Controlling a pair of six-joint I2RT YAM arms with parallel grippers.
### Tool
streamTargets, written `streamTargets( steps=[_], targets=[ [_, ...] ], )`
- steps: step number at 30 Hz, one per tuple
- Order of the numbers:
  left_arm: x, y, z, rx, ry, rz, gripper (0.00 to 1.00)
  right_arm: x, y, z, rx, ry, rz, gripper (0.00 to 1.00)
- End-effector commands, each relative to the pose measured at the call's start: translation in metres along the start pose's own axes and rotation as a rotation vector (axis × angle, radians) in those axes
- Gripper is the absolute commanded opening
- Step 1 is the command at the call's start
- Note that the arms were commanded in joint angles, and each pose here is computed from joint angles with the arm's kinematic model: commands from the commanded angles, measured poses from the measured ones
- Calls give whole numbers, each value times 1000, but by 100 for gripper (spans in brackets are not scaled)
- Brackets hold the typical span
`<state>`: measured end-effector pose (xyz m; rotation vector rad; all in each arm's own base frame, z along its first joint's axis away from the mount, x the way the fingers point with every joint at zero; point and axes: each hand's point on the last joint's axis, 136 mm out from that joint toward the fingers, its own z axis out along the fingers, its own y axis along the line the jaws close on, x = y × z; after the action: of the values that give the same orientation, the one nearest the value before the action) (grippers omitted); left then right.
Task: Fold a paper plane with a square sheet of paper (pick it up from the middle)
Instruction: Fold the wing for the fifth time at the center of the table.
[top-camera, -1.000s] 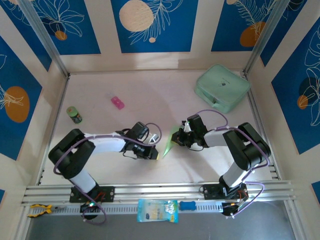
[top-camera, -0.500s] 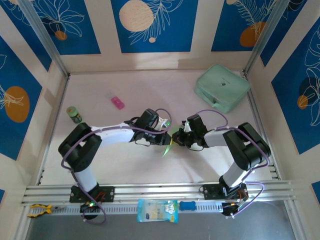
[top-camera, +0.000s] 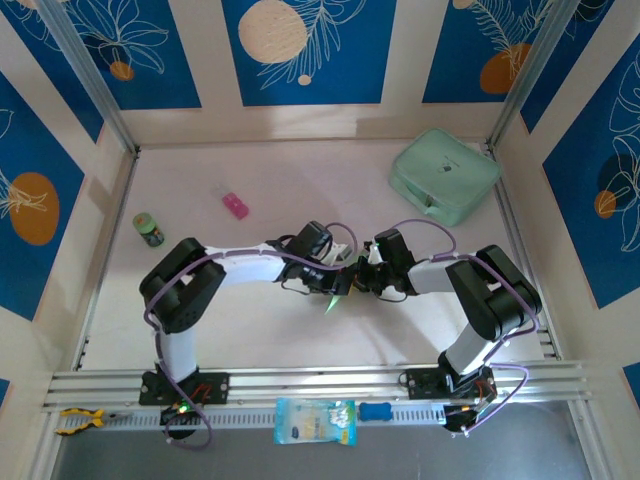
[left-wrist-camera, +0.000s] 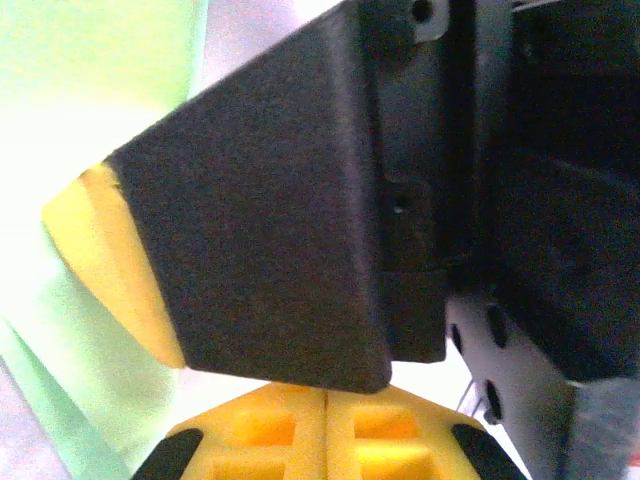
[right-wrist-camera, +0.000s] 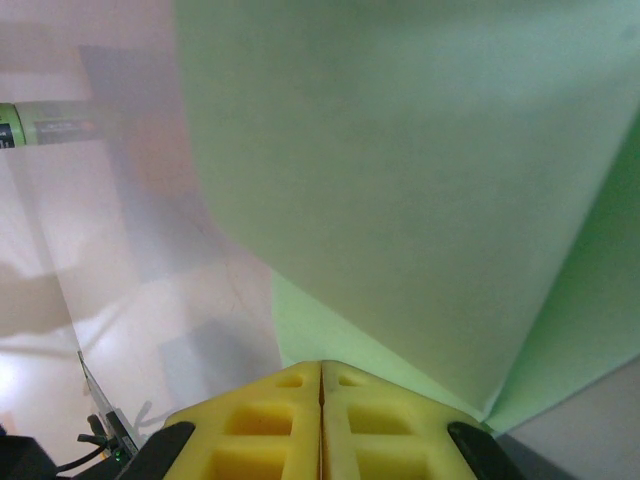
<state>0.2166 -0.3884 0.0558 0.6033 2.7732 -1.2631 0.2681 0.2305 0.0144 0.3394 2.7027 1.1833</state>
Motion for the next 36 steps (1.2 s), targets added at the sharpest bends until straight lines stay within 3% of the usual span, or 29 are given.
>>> streamTargets(
  steps=[1,18,36],
  targets=[
    [6,12,7,-51,33,5,6,11,-41,1,128,13,61,9],
    [40,45,12,-113,90,-39,5,11,-44,-1,136,13,65,9],
    [87,71,-14,-225,149,-52,4,9,-44,-2,139,13,69,9]
  ],
)
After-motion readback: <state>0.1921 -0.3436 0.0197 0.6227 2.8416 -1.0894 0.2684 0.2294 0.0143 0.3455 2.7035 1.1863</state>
